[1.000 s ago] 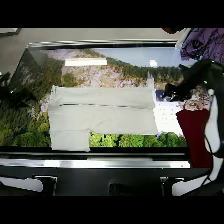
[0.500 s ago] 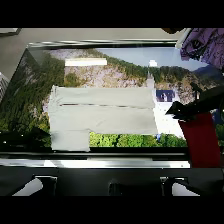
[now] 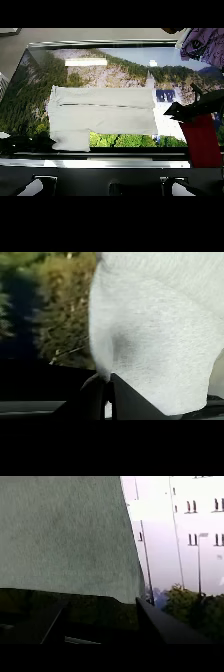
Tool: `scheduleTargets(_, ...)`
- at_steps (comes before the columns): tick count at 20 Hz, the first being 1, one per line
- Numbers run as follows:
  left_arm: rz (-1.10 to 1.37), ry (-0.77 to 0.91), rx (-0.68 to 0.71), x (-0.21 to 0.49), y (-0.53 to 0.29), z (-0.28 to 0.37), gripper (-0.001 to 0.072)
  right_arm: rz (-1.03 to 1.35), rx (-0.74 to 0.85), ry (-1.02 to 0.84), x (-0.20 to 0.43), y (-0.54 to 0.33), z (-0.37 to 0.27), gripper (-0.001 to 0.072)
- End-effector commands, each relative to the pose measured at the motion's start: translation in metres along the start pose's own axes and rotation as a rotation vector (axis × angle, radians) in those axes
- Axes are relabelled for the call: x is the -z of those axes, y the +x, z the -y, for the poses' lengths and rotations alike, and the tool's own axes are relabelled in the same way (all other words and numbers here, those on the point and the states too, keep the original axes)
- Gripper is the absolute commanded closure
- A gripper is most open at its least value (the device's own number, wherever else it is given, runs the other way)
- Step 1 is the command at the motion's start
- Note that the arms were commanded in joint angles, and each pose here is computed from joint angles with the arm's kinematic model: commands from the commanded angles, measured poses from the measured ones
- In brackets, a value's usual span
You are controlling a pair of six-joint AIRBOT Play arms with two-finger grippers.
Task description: Fold the clothes and pants, and hang the long-sleeved shirts on hangers.
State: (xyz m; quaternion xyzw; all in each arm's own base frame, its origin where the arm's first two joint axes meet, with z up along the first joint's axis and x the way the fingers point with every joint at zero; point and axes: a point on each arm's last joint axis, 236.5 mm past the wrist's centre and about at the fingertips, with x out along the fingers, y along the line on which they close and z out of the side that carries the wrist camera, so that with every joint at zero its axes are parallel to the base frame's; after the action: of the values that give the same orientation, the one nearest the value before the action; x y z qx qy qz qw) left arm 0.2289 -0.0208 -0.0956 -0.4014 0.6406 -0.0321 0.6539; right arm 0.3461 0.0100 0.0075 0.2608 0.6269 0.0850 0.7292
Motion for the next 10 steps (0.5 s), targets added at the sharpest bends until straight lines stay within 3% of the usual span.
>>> scheduleTargets(1,-0.025,0.005,0.005,0.007,0.002,0.003,0.0685,-0.019,0.070,0.003,0.005,0.000,0.017,0.0244)
scheduleTargets(3,-0.024,0.005,0.005,0.006,0.001,0.003,0.0685,-0.030,0.100,0.010,0.005,0.003,0.027,0.0242)
scheduleTargets(10,-0.027,0.005,0.006,0.007,0.001,0.003,0.0685,-0.200,-0.021,0.114,0.047,0.070,0.035,0.0240)
